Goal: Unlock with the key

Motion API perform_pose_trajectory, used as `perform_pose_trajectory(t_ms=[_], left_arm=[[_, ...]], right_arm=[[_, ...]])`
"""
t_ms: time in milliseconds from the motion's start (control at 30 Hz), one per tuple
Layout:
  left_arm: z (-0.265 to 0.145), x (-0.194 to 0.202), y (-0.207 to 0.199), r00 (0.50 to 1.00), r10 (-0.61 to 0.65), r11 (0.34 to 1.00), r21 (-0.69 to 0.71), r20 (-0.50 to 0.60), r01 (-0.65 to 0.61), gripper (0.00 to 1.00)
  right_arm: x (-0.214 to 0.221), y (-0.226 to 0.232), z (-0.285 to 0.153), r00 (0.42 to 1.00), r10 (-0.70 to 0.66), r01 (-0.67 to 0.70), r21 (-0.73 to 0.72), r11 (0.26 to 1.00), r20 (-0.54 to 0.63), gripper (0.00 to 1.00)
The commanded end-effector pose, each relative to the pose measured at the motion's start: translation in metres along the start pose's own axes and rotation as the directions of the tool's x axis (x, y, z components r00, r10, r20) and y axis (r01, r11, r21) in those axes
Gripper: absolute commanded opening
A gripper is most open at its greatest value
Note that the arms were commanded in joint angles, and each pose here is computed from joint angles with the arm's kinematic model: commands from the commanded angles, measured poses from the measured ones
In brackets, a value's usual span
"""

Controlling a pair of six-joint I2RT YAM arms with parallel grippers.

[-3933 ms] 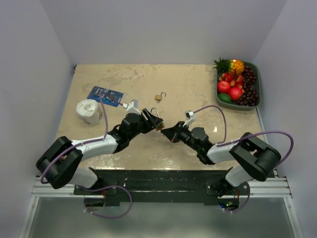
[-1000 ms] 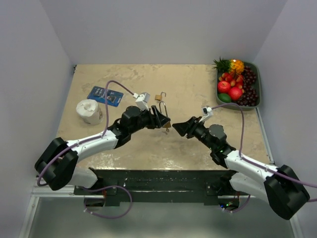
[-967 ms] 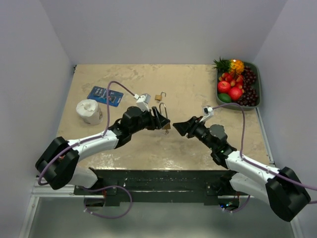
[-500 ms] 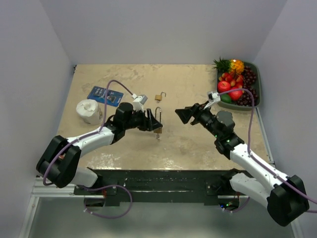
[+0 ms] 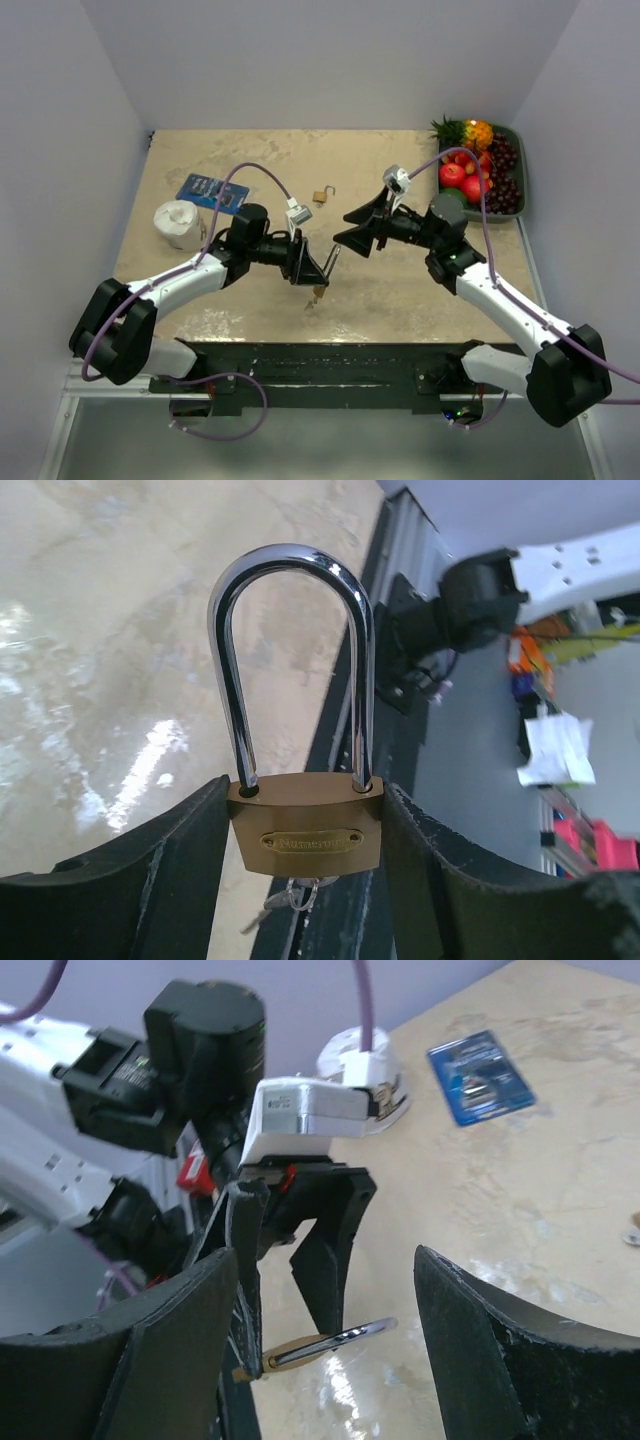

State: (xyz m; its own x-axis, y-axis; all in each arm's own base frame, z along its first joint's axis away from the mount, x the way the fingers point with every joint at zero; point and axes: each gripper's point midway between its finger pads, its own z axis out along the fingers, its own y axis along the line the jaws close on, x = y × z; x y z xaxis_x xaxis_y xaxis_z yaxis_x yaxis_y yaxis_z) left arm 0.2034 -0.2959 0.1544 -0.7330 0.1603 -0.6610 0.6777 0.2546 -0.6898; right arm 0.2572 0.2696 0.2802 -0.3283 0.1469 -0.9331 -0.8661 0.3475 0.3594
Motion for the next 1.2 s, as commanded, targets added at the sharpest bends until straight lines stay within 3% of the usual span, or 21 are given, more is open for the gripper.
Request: perform_pose_trajectory(t_ms=[0,633,1167], left_arm=[[-0.016,-0.020,-0.055,0.987,0.162,0.956,0.245,0.010,-0.160,0.00],[-0.025,-0.012,-0.066,0.981,0.194,0.927,0.328,-0.005,-0.182,0.00],[-0.029,-0.019,-0.067,0.981,0.191,0.929,0.314,0.045,-0.195,0.00]], right_arm=[[0.003,0.037,0.003,0.996,-0.072,0.060,-0.214,0.975,-0.051,0.74],[0.050,0.045,0.004,0.984,-0.045,0.002,-0.248,0.969,-0.171,0.72],[0.059,0.052,-0.003,0.983,-0.006,-0.045,-0.274,0.961,-0.183,0.54]])
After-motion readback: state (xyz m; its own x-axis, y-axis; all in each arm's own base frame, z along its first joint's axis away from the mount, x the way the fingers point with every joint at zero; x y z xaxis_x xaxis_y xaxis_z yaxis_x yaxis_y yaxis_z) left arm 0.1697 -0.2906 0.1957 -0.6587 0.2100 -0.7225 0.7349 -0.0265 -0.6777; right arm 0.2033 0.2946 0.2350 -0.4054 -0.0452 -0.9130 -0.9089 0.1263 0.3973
